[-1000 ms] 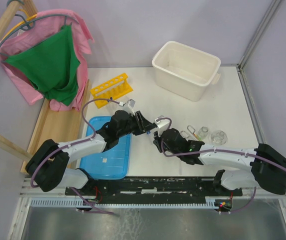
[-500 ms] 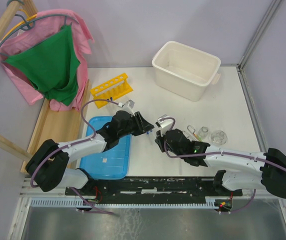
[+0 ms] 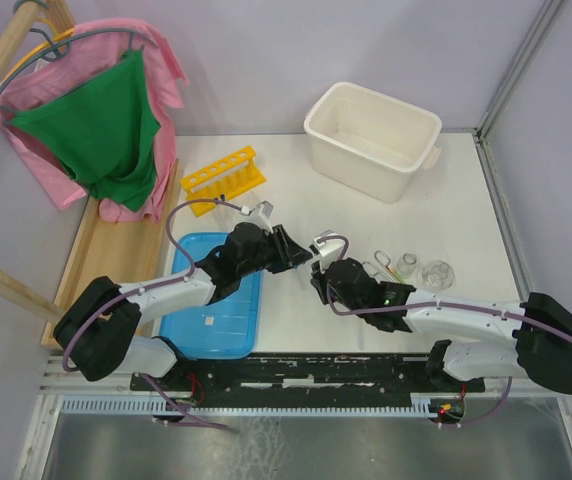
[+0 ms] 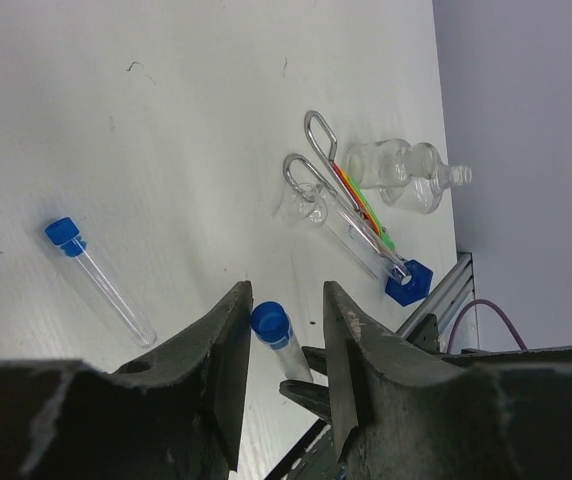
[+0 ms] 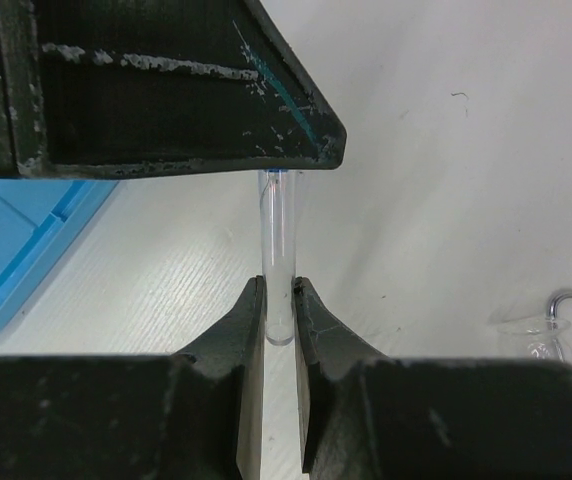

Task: Organize the chemistry lab equipment
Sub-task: Pick up the test tube at the center of the board.

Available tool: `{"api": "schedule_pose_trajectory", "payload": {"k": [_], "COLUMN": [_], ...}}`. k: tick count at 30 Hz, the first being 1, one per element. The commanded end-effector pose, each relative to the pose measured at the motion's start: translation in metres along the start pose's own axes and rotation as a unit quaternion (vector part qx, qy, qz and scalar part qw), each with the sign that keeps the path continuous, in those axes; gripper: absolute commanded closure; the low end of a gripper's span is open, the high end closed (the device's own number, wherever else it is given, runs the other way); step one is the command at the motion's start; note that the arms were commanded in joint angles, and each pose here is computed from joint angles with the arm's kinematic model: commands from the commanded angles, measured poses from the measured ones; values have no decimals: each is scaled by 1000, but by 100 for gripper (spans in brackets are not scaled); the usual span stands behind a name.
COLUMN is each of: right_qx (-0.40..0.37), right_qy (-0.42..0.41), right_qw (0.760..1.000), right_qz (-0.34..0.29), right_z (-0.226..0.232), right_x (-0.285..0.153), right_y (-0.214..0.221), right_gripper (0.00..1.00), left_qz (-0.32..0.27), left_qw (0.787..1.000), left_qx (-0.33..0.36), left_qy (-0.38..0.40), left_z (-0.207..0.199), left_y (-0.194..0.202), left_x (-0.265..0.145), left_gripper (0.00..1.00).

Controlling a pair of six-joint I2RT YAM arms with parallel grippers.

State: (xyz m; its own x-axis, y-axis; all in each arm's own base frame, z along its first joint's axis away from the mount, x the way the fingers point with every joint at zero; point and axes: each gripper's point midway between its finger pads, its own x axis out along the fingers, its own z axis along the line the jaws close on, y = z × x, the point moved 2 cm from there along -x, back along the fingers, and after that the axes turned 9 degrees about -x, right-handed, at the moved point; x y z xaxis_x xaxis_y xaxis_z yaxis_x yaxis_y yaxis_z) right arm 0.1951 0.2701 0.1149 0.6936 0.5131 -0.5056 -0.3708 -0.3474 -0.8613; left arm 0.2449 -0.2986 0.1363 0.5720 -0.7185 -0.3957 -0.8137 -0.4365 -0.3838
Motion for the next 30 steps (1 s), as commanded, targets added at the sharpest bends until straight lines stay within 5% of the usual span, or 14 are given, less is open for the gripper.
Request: {"api": "schedule_pose_trajectory", "payload": {"k": [1, 21, 26, 30], "right_qx": [6, 5, 5, 6], "right_qy": [15, 21, 7, -12], "right_qw": [999, 999, 1000, 1000], "right_qz": [-30, -24, -20, -25], "right_z": [-2, -3, 2, 6], "right_x": [0, 2, 3, -1], "right_y": [-19, -17, -14, -16], "right_gripper": [81, 80, 58, 50], "left_qz": [10, 10, -4, -40], "left_qw": [1000, 1000, 999, 995], "left_qx": [1, 13, 23, 51], "left_qy": [18, -10, -31, -74], "left_z": [-10, 5, 13, 22], "left_y": [3, 6, 2, -15], "left_x": [0, 3, 5, 6], "left_gripper": [60, 81, 83, 84]}}
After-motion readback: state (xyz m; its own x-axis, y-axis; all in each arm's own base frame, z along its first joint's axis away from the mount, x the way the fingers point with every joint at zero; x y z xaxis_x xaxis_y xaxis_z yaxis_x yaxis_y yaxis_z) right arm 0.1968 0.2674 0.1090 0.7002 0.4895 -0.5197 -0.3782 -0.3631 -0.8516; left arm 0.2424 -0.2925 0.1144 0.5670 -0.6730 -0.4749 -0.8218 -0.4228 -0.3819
